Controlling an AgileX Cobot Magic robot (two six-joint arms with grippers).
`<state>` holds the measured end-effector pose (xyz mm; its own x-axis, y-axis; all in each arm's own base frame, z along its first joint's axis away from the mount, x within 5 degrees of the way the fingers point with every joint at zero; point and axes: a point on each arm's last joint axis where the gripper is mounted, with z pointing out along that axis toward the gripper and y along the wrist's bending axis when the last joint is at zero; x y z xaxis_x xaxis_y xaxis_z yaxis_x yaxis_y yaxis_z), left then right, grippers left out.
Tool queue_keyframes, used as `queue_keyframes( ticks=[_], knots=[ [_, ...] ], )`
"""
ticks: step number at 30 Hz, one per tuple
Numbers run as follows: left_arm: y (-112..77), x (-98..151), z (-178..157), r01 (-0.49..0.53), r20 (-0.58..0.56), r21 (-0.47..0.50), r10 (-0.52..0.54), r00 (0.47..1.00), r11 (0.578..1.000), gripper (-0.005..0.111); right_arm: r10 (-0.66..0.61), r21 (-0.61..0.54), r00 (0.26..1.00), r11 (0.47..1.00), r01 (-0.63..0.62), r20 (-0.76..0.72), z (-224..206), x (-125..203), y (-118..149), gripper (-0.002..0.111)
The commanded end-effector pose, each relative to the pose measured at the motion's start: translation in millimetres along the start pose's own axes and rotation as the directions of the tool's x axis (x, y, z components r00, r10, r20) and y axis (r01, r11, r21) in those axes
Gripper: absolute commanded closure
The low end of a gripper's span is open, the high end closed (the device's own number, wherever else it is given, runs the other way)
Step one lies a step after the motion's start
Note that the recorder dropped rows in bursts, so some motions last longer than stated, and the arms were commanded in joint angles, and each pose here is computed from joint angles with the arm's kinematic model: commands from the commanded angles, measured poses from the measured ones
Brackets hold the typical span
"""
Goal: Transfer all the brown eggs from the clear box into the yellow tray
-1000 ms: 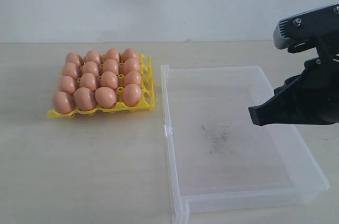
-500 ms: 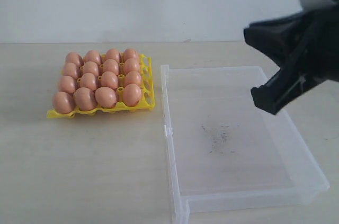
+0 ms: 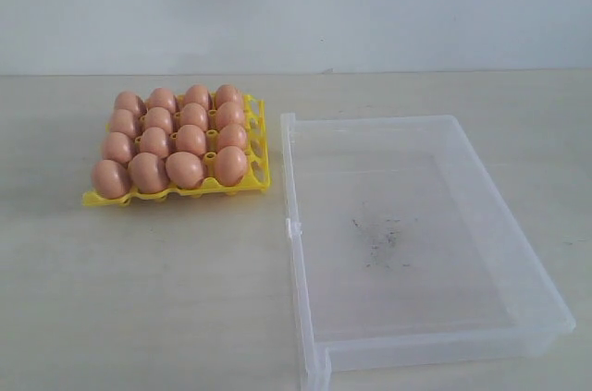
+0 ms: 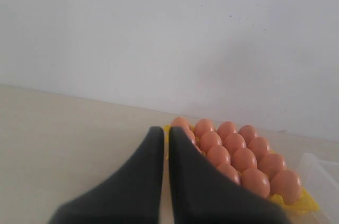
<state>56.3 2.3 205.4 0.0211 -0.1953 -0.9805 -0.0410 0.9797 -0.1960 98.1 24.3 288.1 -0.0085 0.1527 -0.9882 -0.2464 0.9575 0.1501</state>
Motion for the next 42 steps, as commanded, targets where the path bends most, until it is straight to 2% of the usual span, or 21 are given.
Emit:
queue_keyframes(
  ticks=[1, 4, 5, 8, 11, 15, 18, 23, 29, 32, 34, 37, 42],
  knots=[
    [-0.5, -2, 0, 0.002, 0.005, 0.004, -0.002, 1.0, 1.0, 0.103, -0.012, 0.014, 0.995, 1.0, 0.01, 0.102, -18, 29, -6, 0.109],
    [-0.5, -2, 0, 0.002, 0.005, 0.004, -0.002, 1.0, 1.0, 0.103, -0.133, -0.02, 0.968, 0.99, 0.141, 0.214, -31, 55, -4, 0.109],
    [-0.5, -2, 0, 0.002, 0.005, 0.004, -0.002, 1.0, 1.0, 0.103, -0.167, -0.018, 0.95, 0.984, 0.177, 0.263, -35, 51, -2, 0.109],
    [-0.5, -2, 0, 0.002, 0.005, 0.004, -0.002, 1.0, 1.0, 0.103, -0.094, 0.055, 0.987, 0.995, 0.087, 0.133, -37, 63, -11, 0.109],
    [-0.5, -2, 0, 0.002, 0.005, 0.004, -0.002, 1.0, 1.0, 0.103, -0.09, 0.157, 0.996, 0.984, 0.09, -0.005, -42, 76, -21, 0.109],
    [-0.5, -2, 0, 0.002, 0.005, 0.004, -0.002, 1.0, 1.0, 0.103, -0.072, 0.274, 0.993, 0.957, 0.096, -0.098, -50, 86, -31, 0.109],
    [-0.5, -2, 0, 0.002, 0.005, 0.004, -0.002, 1.0, 1.0, 0.103, -0.118, 0.285, 0.988, 0.948, 0.143, -0.102, -51, 85, -31, 0.109],
    [-0.5, -2, 0, 0.002, 0.005, 0.004, -0.002, 1.0, 1.0, 0.103, -0.184, 0.194, 0.98, 0.967, 0.166, 0.079, -48, 69, -21, 0.109],
    [-0.5, -2, 0, 0.002, 0.005, 0.004, -0.002, 1.0, 1.0, 0.103, -0.102, 0.099, 0.965, 0.992, 0.08, 0.242, -49, 56, -11, 0.109],
    [-0.5, -2, 0, 0.002, 0.005, 0.004, -0.002, 1.0, 1.0, 0.103, -0.078, 0.117, 0.96, 0.992, 0.048, 0.27, -50, 54, -13, 0.109],
    [-0.5, -2, 0, 0.002, 0.005, 0.004, -0.002, 1.0, 1.0, 0.103, -0.104, 0.164, 0.964, 0.984, 0.065, 0.243, -50, 56, -17, 0.109],
    [-0.5, -2, 0, 0.002, 0.005, 0.004, -0.002, 1.0, 1.0, 0.103, -0.206, 0.214, 0.97, 0.961, 0.176, 0.126, -49, 64, -21, 0.109],
    [-0.5, -2, 0, 0.002, 0.005, 0.004, -0.002, 1.0, 1.0, 0.103, -0.235, 0.2, 0.971, 0.951, 0.237, -0.035, -48, 78, -23, 0.109]
  ],
)
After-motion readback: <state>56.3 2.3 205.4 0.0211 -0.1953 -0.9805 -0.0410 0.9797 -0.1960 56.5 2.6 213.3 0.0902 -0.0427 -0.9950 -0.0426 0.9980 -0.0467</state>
